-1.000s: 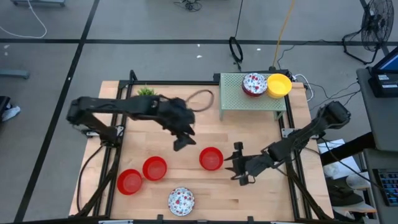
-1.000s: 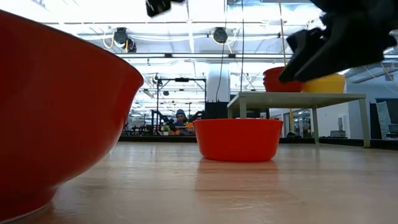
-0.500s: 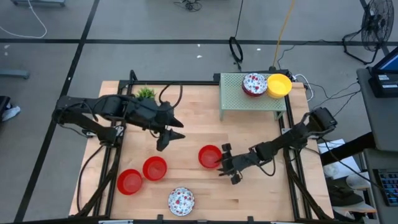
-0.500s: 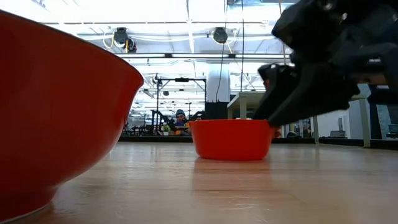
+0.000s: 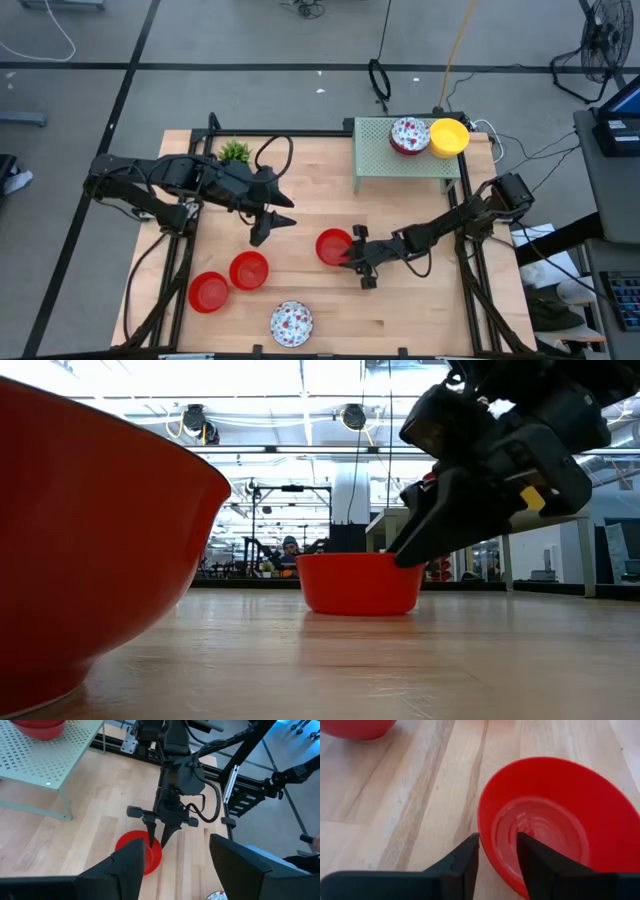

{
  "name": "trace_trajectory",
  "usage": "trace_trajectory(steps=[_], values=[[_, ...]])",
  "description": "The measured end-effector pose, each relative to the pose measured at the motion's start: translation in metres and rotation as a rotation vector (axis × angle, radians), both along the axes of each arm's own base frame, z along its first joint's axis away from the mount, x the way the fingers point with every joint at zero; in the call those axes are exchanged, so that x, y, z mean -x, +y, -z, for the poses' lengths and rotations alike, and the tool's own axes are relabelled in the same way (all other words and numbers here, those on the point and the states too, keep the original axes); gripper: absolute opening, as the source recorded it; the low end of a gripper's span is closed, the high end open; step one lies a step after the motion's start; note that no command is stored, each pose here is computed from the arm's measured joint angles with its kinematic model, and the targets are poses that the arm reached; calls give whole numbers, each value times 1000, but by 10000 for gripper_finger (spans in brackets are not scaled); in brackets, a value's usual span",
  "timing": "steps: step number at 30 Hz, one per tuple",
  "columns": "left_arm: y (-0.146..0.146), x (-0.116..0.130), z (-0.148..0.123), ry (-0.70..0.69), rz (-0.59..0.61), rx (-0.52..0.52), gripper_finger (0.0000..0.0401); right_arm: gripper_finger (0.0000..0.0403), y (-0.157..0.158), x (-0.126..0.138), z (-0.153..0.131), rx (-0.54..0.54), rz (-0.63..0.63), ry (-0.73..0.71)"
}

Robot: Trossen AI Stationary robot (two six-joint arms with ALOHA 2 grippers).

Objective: Pick & Place Mini bowls
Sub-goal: Put the red bowl on the shelf

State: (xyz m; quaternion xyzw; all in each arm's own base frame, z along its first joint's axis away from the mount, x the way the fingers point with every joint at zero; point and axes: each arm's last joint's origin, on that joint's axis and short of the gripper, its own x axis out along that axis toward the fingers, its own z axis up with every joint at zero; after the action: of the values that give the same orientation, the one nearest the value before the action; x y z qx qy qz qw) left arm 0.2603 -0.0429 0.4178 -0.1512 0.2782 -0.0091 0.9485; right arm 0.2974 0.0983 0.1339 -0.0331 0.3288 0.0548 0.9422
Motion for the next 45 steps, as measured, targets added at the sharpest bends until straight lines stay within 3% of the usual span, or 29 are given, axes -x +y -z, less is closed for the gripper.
trace_trajectory(steps=[14, 19, 23, 28, 37, 41, 45], values=[[0, 0, 1, 5, 7, -11, 225, 10, -1, 0, 1, -52, 50, 15], [0, 0, 1, 6, 8, -13, 225, 4, -1, -1, -5, -75, 55, -16], [0, 4, 1, 20, 22, -8, 225, 1, 1, 1, -31, -107, 46, -93], [-2, 8, 0, 32, 31, -12, 225, 1, -1, 10, -86, -107, 17, -242], [-2, 17, -3, 27, 63, -53, 225, 0, -36, 21, -167, 134, 325, -108], [-2, 18, -4, 25, 61, -58, 225, 0, -65, 20, -185, 85, 492, -78], [-2, 19, -5, 20, 66, -67, 225, 0, -96, 21, -181, 48, 647, -30]])
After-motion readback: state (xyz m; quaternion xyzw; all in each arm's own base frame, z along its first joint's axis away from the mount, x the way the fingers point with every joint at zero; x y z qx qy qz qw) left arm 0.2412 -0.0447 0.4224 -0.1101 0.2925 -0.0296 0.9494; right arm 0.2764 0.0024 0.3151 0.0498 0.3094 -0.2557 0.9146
